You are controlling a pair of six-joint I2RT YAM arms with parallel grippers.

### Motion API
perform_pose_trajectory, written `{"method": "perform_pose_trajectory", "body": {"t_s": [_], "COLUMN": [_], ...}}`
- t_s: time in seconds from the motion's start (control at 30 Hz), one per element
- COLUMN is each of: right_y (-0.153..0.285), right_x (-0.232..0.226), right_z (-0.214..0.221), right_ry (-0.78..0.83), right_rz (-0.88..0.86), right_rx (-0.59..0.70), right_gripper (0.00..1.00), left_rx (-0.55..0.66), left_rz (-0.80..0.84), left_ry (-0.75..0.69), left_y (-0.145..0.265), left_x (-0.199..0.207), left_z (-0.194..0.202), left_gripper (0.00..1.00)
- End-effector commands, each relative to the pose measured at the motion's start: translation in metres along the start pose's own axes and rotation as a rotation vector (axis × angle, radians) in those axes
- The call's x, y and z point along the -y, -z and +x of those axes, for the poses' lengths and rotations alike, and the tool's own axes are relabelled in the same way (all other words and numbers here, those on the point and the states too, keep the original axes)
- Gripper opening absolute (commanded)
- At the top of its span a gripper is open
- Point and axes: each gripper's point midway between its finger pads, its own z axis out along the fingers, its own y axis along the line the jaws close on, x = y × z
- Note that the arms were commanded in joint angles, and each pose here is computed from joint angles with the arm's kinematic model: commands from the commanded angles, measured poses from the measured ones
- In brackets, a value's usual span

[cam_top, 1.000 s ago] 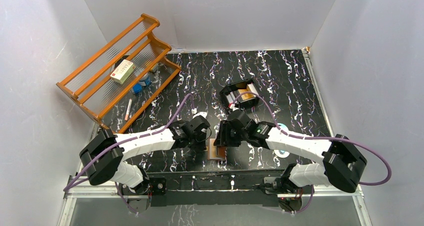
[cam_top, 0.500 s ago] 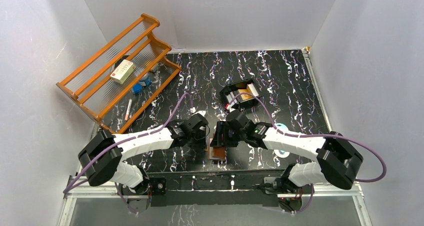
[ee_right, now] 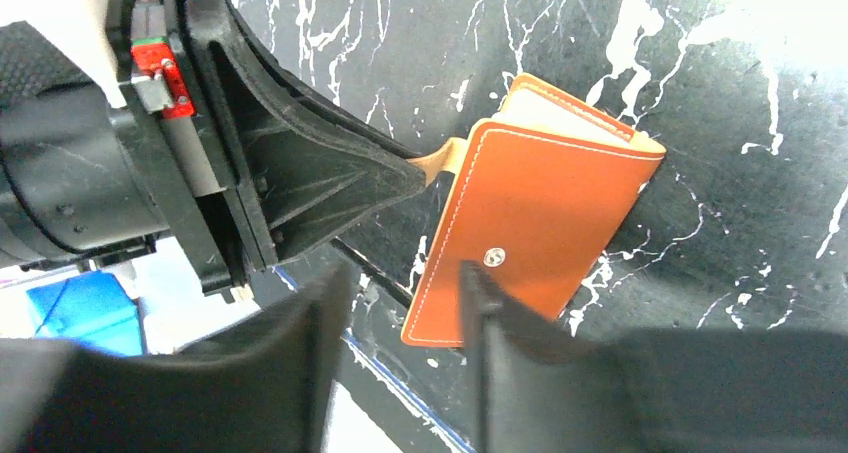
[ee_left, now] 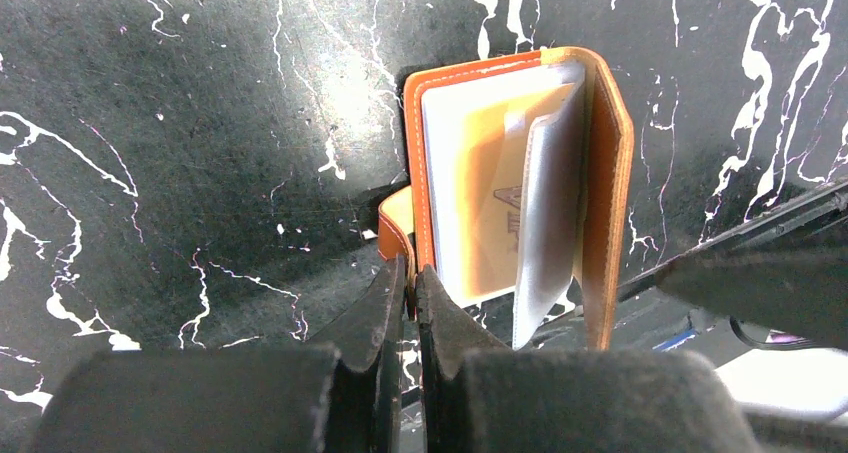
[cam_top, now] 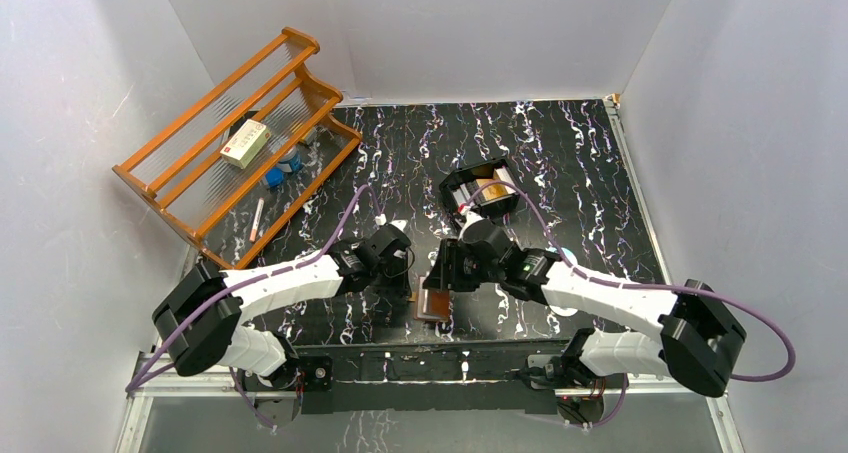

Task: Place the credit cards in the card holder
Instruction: Close the card holder at the center of the board.

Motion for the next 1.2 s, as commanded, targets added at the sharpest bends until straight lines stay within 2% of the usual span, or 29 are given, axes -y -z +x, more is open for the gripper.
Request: {"method": "perform_pose_trajectory", "body": {"t_s": [0.0, 0.1, 0.13, 0.2, 0.47, 0.73, 1.0, 1.17], "right_y": [0.005, 0.003, 0.001, -0.002, -0.03, -0.048, -0.045, -0.047], "right_x": [0.0, 0.007, 0.012, 0.019, 0.031, 0.072, 0.062, 0.054], "right_z": [-0.011, -0.009, -0.007, -0.006, 0.01, 0.034, 0.027, 0.026], "right_ry": [0.006, -0.008, -0.015, -0.016, -0.006, -0.017, -0.007, -0.004], "right_rz": [-0.032, -0.025, -0.006, 0.019, 0.069, 0.236, 0.209, 0.163], "right_rx": [0.083, 0.089, 0.087, 0.086, -0.025, -0.117, -0.092, -0.084], "right_gripper": [0.37, 0.15, 0.11, 0.08, 0.12, 0.13, 0.14, 0.2], "left_rx": [0.008, 0.006, 0.006, 0.006, 0.006, -0.009, -0.039, -0.083], "left_rz": [0.033, 0.036, 0.037, 0.041, 0.105, 0.194, 0.193, 0.203], "left_ry": [0.01, 0.01, 0.012, 0.015, 0.036, 0.085, 0.072, 0.06], "left_y": [0.006, 0.006, 0.006, 0.007, 0.016, 0.022, 0.009, 0.001], "left_x": [0.004, 0.005, 0.004, 0.005, 0.024, 0.042, 0.044, 0.049], "left_z": [-0.001, -0.001, -0.001, -0.001, -0.008, -0.017, -0.016, -0.012], "left_gripper": [0.0, 0.0, 0.0, 0.0, 0.0, 0.0, 0.0, 0.04]}}
